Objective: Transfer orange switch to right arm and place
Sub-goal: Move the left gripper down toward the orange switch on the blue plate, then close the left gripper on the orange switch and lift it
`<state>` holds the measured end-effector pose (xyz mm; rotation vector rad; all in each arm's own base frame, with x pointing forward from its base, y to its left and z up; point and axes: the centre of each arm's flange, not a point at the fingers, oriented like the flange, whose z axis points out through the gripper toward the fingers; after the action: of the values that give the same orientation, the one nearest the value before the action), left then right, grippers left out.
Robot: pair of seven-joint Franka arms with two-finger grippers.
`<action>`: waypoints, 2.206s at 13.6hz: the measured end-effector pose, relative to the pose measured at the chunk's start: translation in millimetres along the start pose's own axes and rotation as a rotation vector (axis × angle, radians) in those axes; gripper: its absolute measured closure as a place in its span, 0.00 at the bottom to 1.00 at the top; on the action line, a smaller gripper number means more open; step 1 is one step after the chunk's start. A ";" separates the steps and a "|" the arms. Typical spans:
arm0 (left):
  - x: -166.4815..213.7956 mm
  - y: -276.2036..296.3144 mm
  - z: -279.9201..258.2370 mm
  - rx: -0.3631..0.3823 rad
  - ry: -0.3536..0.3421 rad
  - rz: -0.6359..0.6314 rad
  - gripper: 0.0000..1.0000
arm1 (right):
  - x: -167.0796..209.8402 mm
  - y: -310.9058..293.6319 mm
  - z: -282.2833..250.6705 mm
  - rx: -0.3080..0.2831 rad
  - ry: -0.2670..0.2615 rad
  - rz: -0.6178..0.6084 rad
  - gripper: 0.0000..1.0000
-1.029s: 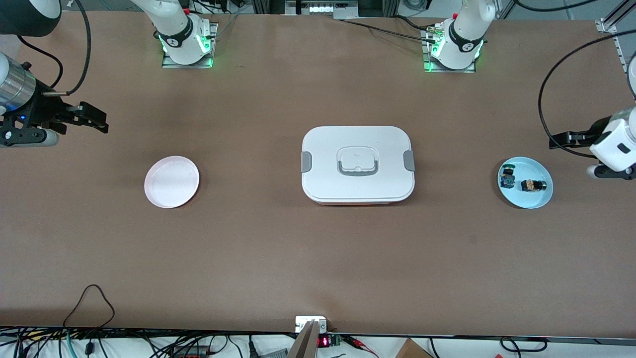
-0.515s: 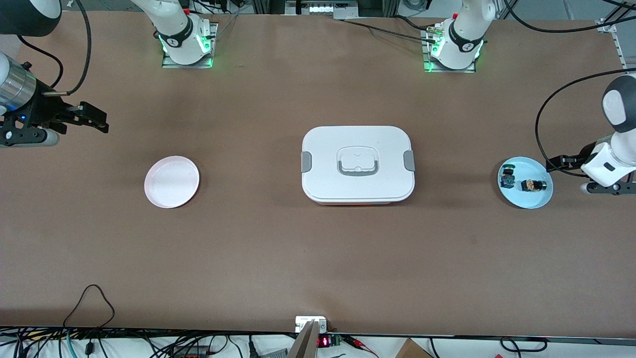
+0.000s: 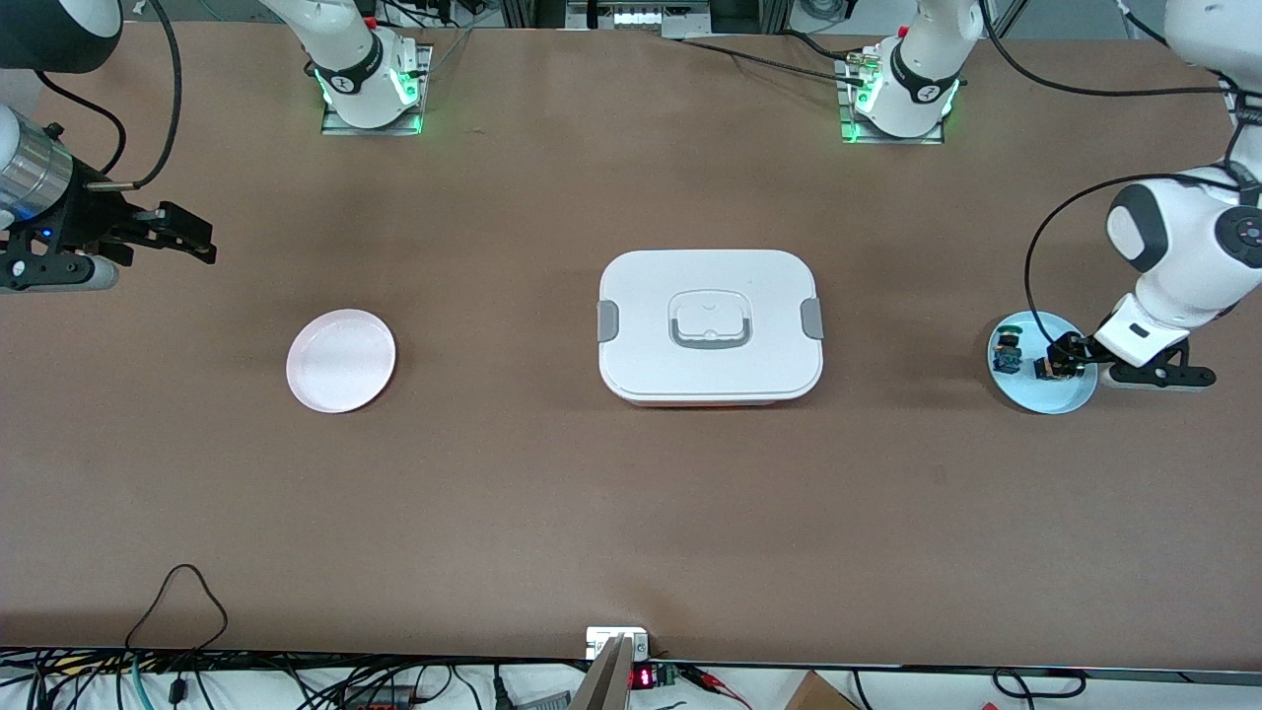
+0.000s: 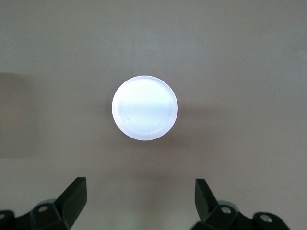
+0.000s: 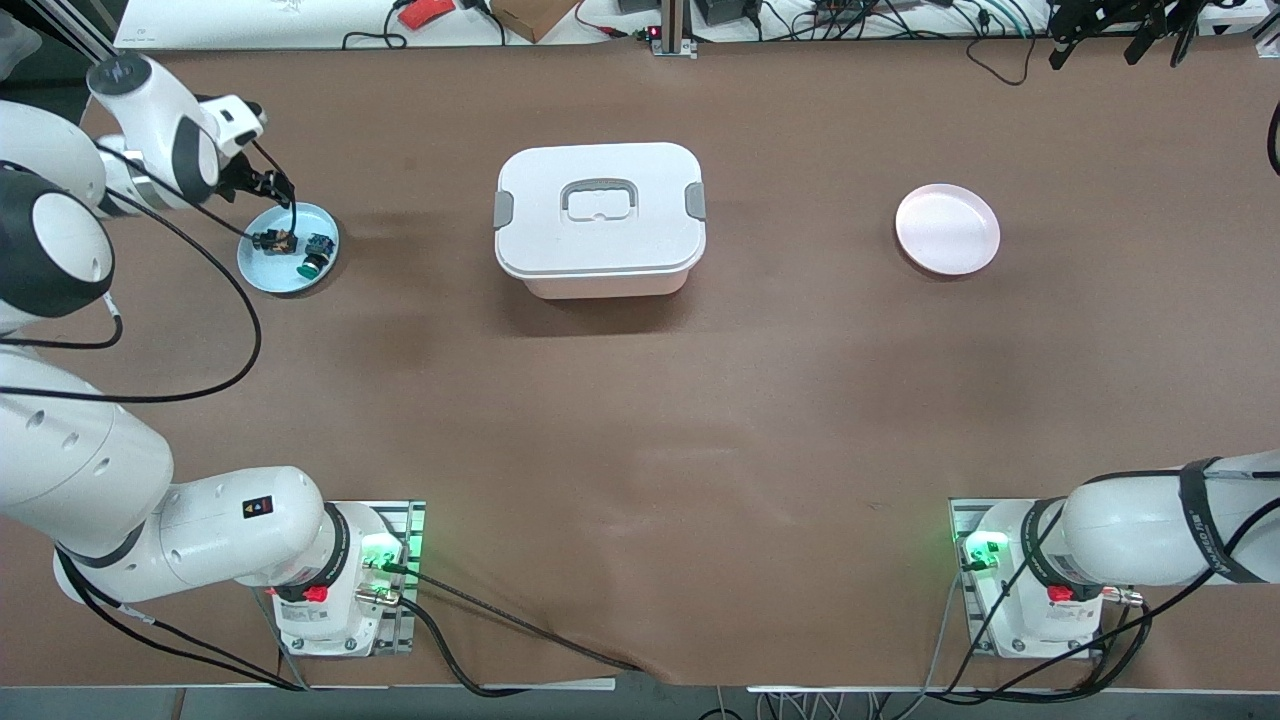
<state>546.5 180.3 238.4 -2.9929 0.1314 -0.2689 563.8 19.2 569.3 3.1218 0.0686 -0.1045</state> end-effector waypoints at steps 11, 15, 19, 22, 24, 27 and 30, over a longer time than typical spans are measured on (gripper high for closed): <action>-18.6 -4.3 48.8 0.003 0.027 0.012 0.00 | 0.1 0.0 0.6 0.000 -0.002 0.000 0.00; -27.6 -1.6 54.1 -0.005 0.008 0.010 0.00 | 0.1 0.0 0.6 0.000 -0.002 0.000 0.00; -35.8 -0.9 58.5 -0.012 -0.009 0.006 0.01 | 0.1 0.0 0.6 0.000 -0.002 0.000 0.00; -40.4 0.8 62.1 -0.026 -0.048 0.006 0.08 | 0.1 0.0 0.6 0.000 -0.002 0.000 0.00; -40.9 1.2 61.2 -0.031 -0.063 0.006 0.28 | 0.1 0.0 0.7 0.000 -0.002 0.000 0.00; -40.9 1.1 59.3 -0.037 -0.082 0.007 0.28 | 0.0 0.0 0.7 0.000 -0.003 0.000 0.00; -25.4 -0.4 42.9 -0.027 -0.049 0.015 0.28 | 0.0 0.0 0.7 0.000 -0.003 0.000 0.00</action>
<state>529.5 188.5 192.2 -3.0211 0.1539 -0.1941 563.8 19.3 568.6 3.1216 0.0687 -0.1087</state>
